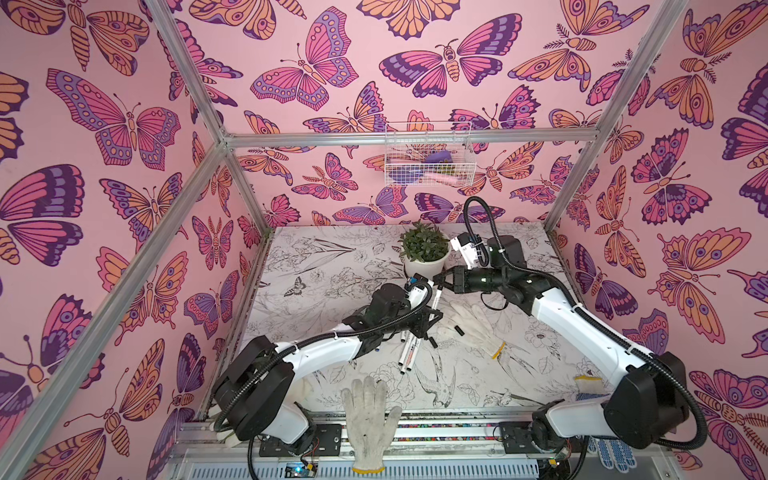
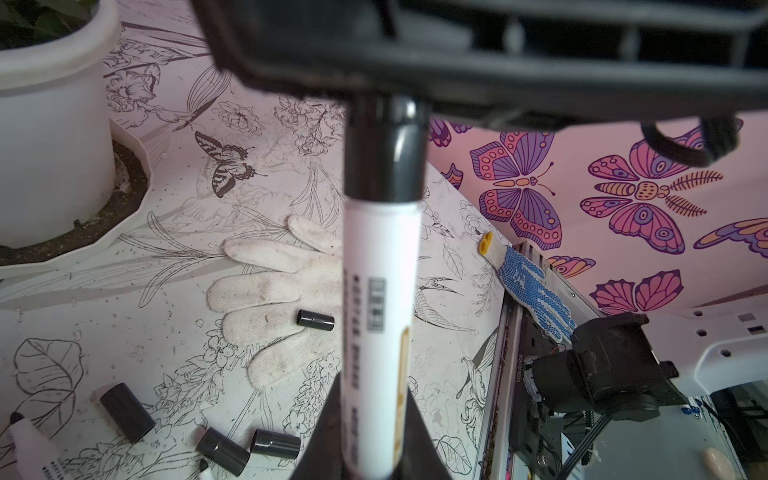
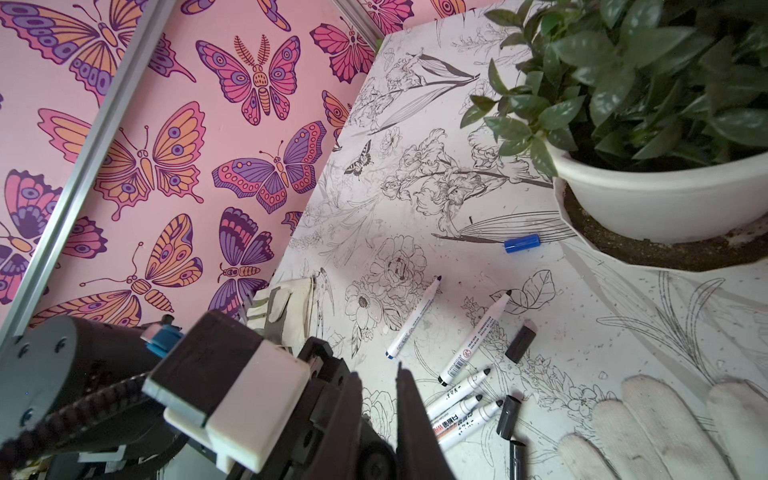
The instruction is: Insert the pens into the pen caps
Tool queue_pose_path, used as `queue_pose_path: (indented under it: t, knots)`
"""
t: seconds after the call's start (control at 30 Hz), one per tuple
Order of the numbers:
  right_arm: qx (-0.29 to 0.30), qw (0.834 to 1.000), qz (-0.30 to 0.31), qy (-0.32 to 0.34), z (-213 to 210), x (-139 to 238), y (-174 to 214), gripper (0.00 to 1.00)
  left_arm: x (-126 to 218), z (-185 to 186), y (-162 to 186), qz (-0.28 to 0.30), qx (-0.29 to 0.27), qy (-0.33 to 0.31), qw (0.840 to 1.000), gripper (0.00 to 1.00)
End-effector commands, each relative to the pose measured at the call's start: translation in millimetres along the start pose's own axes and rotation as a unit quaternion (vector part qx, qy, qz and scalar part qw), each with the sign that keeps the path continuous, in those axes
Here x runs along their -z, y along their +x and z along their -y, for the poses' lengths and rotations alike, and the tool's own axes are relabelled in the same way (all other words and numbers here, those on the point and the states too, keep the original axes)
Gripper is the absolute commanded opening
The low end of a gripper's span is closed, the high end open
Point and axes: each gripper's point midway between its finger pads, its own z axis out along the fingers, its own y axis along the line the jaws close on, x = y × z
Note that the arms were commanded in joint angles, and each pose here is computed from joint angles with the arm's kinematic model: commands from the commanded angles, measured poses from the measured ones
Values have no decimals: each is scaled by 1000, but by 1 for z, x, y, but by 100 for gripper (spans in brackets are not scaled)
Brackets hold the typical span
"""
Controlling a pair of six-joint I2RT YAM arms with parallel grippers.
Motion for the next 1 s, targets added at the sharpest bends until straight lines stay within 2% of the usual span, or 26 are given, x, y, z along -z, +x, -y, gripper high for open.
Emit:
queue_pose_path:
  t: [0.0,0.57,0.8,0.97]
  knots:
    - [-93,978,-184,-30,-5,-8,103,0,28,3,-115,189,-35,-35,981,0]
    - [-126,955,-268,-3,11,-14,153,0,48,-22,-136,245,3,-77,966,0]
    - [-120,957,-264,1,11,-14,148,0,47,-21,-130,229,-11,-77,970,0]
    - [-110,972,-206,-8,4,-12,107,0,40,-13,-105,187,-28,-48,981,0]
